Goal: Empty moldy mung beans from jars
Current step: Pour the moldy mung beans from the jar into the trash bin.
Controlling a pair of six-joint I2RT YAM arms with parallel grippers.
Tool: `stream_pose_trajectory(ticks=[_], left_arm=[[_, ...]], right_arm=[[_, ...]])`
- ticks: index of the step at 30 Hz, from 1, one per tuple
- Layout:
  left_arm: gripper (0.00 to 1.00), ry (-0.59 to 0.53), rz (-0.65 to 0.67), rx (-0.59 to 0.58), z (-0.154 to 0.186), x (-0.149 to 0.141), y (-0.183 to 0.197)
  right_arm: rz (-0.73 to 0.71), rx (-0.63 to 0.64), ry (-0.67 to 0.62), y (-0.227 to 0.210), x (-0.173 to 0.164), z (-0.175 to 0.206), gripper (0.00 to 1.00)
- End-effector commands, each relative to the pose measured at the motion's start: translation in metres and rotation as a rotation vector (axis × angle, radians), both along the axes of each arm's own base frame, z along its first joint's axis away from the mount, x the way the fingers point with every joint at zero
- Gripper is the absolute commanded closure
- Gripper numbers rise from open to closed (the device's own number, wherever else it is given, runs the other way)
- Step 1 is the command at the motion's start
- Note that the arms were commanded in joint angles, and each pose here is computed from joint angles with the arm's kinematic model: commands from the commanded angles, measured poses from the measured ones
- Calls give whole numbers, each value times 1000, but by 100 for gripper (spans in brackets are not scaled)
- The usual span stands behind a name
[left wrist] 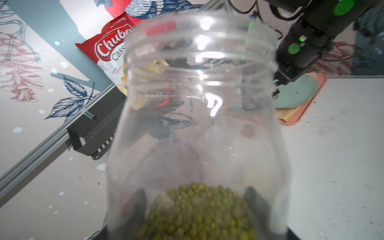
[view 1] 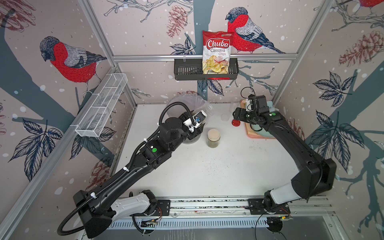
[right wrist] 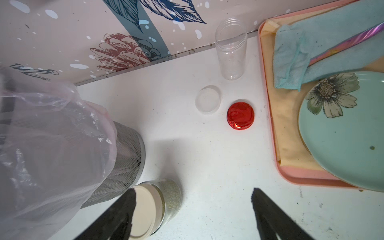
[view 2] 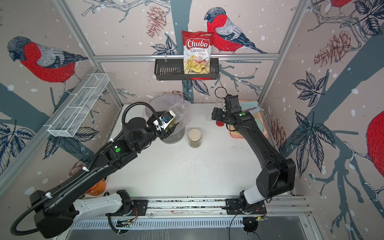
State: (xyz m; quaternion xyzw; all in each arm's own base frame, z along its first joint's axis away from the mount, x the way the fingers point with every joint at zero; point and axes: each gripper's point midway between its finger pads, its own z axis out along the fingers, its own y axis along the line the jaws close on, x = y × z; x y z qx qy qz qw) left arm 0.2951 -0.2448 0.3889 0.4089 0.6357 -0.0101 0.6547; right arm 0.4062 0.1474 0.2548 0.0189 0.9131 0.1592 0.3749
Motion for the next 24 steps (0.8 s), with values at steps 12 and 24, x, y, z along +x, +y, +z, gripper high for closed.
stream_pose_trajectory(ticks=[12, 24], left_arm=[[39, -155, 295, 145, 26, 57, 69], [35, -210, 485, 251, 35, 86, 121]], right_arm=[[62, 46, -32, 16, -1, 5, 12], [87, 59, -21, 24, -1, 2, 12]])
